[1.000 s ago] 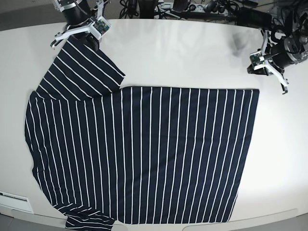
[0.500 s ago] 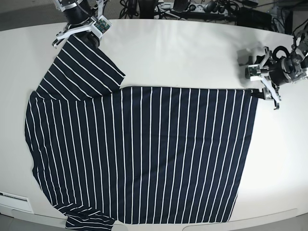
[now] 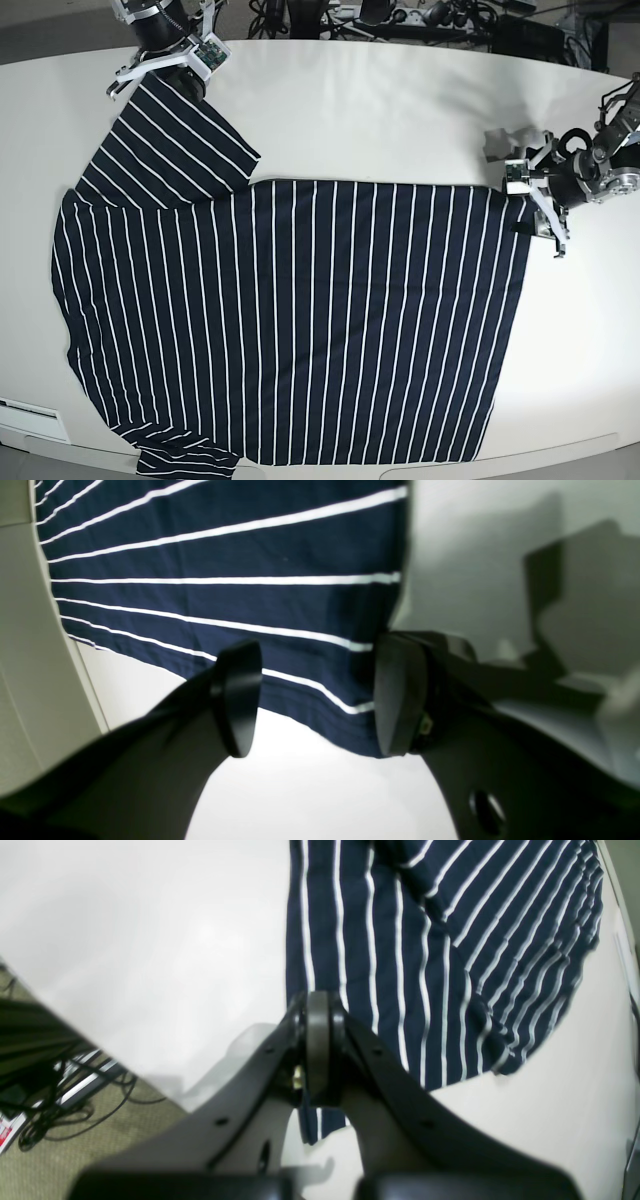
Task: Fold the T-shirt properly
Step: 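Grasp the sleeve with the right gripper and the hem corner with the left, then lift and drag the shirt with both grippers to reposition it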
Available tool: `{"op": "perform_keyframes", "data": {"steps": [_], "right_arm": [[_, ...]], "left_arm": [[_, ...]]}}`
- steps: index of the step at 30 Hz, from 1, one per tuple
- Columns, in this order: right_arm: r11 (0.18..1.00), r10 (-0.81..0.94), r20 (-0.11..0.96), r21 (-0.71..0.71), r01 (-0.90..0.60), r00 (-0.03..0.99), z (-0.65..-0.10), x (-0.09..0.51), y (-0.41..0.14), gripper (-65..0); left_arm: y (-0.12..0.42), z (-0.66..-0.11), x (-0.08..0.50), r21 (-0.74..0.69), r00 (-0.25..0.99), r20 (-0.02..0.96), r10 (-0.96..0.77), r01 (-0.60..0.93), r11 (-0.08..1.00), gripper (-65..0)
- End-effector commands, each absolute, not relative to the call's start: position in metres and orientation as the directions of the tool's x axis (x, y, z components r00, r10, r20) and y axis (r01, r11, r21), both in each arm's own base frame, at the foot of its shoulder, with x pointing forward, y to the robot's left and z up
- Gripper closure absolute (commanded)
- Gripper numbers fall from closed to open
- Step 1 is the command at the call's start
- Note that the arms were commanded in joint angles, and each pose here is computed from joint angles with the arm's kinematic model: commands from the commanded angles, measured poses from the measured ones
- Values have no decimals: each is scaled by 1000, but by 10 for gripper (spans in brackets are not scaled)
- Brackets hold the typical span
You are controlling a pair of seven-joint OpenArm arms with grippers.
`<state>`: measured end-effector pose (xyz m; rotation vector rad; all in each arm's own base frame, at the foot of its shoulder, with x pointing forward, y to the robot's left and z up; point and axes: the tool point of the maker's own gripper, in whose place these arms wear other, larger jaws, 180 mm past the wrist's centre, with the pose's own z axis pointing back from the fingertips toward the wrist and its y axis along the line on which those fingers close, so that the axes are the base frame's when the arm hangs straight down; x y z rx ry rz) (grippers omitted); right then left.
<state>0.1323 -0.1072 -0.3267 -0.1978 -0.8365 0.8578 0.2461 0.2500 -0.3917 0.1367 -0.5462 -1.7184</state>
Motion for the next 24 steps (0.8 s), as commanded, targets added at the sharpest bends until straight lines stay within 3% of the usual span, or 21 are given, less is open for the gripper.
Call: {"op": "perform_keyframes", "data": {"steps": [1,7,9,12,13,15,24], "right_arm": [[663,729,587,-477,-577,352,-319,134,-107,0],[662,730,585,-480,-575,353,-319,135,-108,-27],[654,738,577,-484,-582,349,-320,135,-109,-76],[651,741,566,-477,-590,360,-324,136,-115,-200],[664,728,573,-455,-593,376,-325,135,-115,-246],[677,711,580,-409,-612,398,-331,131,-115,-301],[654,742,469,-351,-670,479,-389,116,-136,-305]], "left_arm": [[274,-414,221,317,-218,99,-971,932,-177,-382],[273,-415,221,319,-217,102,-971,932,-174,-364],[274,-414,225,337,-213,96,-972,926,-170,-282],[277,-411,234,383,-197,69,-978,911,-156,-50],[279,-411,235,388,-193,62,-979,908,-155,0],[280,-411,236,388,-192,56,-980,909,-156,0],[280,-411,236,388,-191,57,-980,909,-155,0]]}}
